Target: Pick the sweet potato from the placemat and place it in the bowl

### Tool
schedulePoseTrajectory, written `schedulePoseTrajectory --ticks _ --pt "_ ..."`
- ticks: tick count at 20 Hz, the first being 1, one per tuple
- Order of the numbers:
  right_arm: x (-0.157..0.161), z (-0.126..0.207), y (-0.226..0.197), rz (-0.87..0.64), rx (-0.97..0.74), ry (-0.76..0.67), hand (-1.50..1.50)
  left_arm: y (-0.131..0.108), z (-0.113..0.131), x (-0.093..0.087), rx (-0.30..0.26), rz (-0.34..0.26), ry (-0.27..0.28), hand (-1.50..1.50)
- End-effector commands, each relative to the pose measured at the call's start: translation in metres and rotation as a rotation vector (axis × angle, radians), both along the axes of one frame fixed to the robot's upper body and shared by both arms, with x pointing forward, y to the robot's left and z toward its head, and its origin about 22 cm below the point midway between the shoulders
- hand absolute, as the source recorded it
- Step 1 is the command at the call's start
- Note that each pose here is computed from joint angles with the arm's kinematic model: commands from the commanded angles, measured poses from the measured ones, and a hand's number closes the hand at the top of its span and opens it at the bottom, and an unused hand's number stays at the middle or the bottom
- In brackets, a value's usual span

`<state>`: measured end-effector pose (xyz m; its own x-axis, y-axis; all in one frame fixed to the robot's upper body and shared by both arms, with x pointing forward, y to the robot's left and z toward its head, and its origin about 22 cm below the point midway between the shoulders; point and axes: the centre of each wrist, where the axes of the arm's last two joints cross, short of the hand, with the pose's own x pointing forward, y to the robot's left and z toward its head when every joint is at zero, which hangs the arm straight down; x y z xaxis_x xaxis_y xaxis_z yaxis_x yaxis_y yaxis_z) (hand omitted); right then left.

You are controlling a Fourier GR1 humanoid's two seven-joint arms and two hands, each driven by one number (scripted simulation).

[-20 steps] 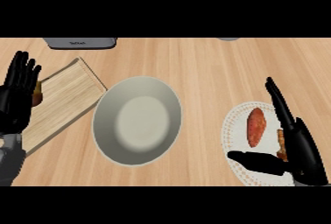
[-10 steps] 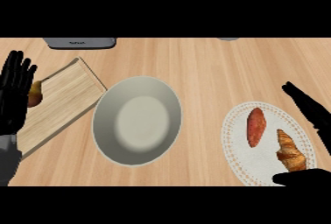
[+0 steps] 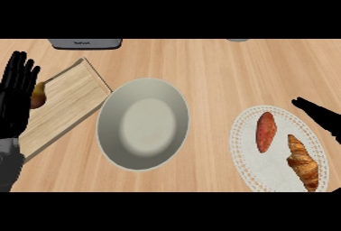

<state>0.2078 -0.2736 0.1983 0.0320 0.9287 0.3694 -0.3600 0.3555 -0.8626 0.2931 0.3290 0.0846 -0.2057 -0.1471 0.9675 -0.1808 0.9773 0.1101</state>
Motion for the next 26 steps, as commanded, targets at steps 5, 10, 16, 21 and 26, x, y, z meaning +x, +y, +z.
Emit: schedulePoseTrajectory --ticks 5,10,16,21,26 --pt "0.012 -0.014 0.008 -0.008 -0.009 0.055 -1.5 -0.027 0.004 0.004 -0.015 -0.018 -0.004 0.0" --pt "0.018 -0.035 -0.009 -0.03 -0.01 0.099 -1.5 -0.007 -0.008 -0.007 -0.001 0.009 0.004 0.0" --pt "0.042 -0.083 -0.023 -0.043 -0.027 0.121 -1.5 -0.003 -0.01 0.006 -0.001 -0.016 -0.007 0.0" --pt "0.047 -0.098 -0.028 -0.059 -0.037 0.112 -1.5 -0.006 -0.009 0.011 -0.004 -0.007 0.007 0.0" --pt "0.046 -0.126 -0.038 -0.022 0.003 0.078 -1.5 0.013 -0.007 0.009 -0.003 0.01 -0.019 0.0"
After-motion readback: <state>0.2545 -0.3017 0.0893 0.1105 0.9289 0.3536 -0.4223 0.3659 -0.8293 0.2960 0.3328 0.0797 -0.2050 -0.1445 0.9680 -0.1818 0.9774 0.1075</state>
